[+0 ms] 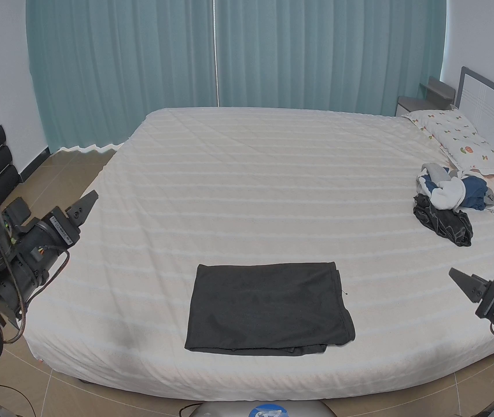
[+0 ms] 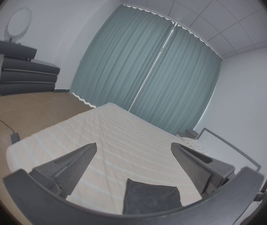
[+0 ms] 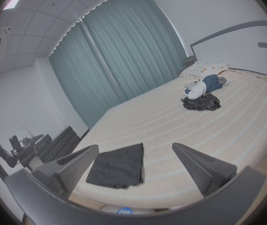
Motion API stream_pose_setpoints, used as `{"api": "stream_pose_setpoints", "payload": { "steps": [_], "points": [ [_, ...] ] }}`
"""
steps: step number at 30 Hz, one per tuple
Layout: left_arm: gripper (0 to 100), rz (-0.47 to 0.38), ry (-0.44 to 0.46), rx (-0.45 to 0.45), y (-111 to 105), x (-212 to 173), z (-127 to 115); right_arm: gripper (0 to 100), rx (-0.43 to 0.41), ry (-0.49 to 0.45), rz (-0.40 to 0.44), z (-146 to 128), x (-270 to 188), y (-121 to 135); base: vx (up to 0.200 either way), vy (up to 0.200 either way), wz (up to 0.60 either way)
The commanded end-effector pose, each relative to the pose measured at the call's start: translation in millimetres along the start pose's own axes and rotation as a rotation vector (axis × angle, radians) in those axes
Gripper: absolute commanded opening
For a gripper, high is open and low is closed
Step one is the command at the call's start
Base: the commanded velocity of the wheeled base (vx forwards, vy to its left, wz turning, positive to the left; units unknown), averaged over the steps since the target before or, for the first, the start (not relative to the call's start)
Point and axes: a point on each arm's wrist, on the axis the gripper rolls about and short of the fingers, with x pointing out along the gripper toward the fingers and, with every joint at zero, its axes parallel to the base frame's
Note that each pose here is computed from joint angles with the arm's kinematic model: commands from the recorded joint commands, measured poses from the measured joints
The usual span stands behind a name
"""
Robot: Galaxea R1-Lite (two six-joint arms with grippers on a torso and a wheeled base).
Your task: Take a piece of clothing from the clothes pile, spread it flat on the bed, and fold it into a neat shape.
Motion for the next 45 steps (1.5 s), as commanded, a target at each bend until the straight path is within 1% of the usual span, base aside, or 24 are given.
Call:
{"api": "stream_pose_setpoints", "payload": {
  "steps": [1, 3, 4, 5, 8, 9, 10, 11, 12, 13, 14, 17, 20, 21, 22, 23, 25, 27, 32, 34, 38, 40, 43, 45],
  "points": [
    [100, 0.033, -0.156, 0.151, 8.0, -87.2, 13.4, 100, -0.154, -0.102, 0.066, -18.7, -95.6, 9.3, 0.000, 0.000, 0.00],
    [100, 0.071, -0.159, 0.195, 10.2, -98.2, 13.9, 100, -0.205, -0.090, 0.058, -28.3, -109.2, 7.5, 0.000, 0.000, 0.00],
    [100, 0.074, -0.160, 0.200, 10.4, -99.0, 14.0, 100, -0.210, -0.091, 0.060, -29.0, -110.4, 7.5, 0.000, 0.000, 0.00],
    [100, 0.097, -0.173, 0.244, 12.0, -112.7, 15.7, 100, -0.272, -0.088, 0.056, -39.6, -122.4, 4.9, 0.000, 0.000, 0.00],
    [100, 0.105, -0.204, 0.296, 14.0, -134.0, 18.4, 100, -0.359, -0.099, 0.057, -51.7, -135.2, 1.8, 0.000, 0.000, 0.00],
    [100, 0.126, -0.210, 0.333, 16.1, -145.0, 18.2, 100, -0.400, -0.105, 0.060, -57.7, -140.1, -0.2, 0.000, 0.000, 0.00],
    [100, 0.131, -0.211, 0.342, 16.7, -147.7, 18.1, 100, -0.412, -0.104, 0.057, -58.5, -140.4, -0.4, 0.000, 0.000, 0.00],
    [100, 0.188, -0.213, 0.388, 21.6, -162.1, 15.4, 100, -0.455, -0.117, 0.035, -64.1, -143.6, -1.5, 0.000, 0.000, 0.00],
    [100, 0.212, -0.216, 0.409, 24.2, -169.7, 13.5, 100, -0.471, -0.124, 0.023, -67.5, -144.0, -2.5, 0.000, 0.000, 0.00],
    [100, 0.214, -0.215, 0.412, 24.6, -170.8, 13.1, 100, -0.476, -0.127, 0.022, -68.1, -144.1, -2.6, 0.000, 0.000, 0.00],
    [100, 0.238, -0.231, 0.453, 29.2, -186.3, 9.8, 100, -0.531, -0.130, 0.017, -71.1, -142.3, -4.2, 0.000, 0.000, 0.00],
    [100, 0.254, -0.260, 0.465, 32.4, -200.8, 8.5, 100, -0.565, -0.155, 0.019, -68.7, -142.8, -3.0, 0.000, 0.000, 0.00],
    [100, 0.356, -0.272, 0.476, 37.4, -215.3, 1.9, 100, -0.617, -0.192, 0.015, -68.9, -140.0, -3.9, 0.000, 0.000, 0.00],
    [100, 0.361, -0.273, 0.476, 37.5, -215.8, 1.6, 100, -0.619, -0.191, 0.015, -69.4, -139.6, -4.2, 0.000, 0.000, 0.00],
    [100, 0.398, -0.278, 0.483, 40.0, -224.3, -5.2, 100, -0.658, -0.188, -0.023, -74.9, -134.9, -8.4, 0.000, 0.000, 0.00],
    [100, 0.398, -0.279, 0.484, 40.3, -225.3, -6.1, 100, -0.661, -0.194, -0.032, -75.0, -134.5, -8.8, 0.000, 0.000, 0.00],
    [100, 0.378, -0.280, 0.490, 43.4, -234.7, -14.9, 100, -0.663, -0.249, -0.094, -73.1, -133.1, -9.9, 0.000, 0.000, 0.00],
    [100, 0.373, -0.287, 0.489, 47.0, -241.0, -22.7, 100, -0.658, -0.276, -0.120, -73.3, -131.8, -11.0, 0.000, 0.000, 0.00],
    [100, 0.361, -0.299, 0.504, 56.2, -247.4, -41.2, 100, -0.642, -0.283, -0.184, -73.1, -131.7, -12.6, 0.000, 0.000, 0.00],
    [100, 0.346, -0.287, 0.516, 61.1, -245.1, -50.3, 100, -0.639, -0.286, -0.204, -72.8, -132.0, -12.8, 0.000, 0.000, 0.00],
    [100, 0.349, -0.245, 0.522, 70.0, -235.8, -66.0, 100, -0.623, -0.291, -0.233, -72.5, -132.2, -13.5, 0.000, 0.000, 0.00],
    [100, 0.348, -0.235, 0.525, 74.1, -232.0, -73.3, 100, -0.581, -0.293, -0.233, -72.7, -132.1, -13.7, 0.000, 0.000, 0.00],
    [100, 0.331, -0.198, 0.526, 75.2, -231.2, -76.3, 100, -0.510, -0.287, -0.222, -73.8, -131.8, -14.2, 0.000, 0.000, 0.00],
    [100, 0.315, -0.192, 0.528, 74.9, -231.1, -76.6, 100, -0.462, -0.285, -0.204, -74.3, -131.6, -14.2, 0.000, 0.000, 0.00]
  ]
}}
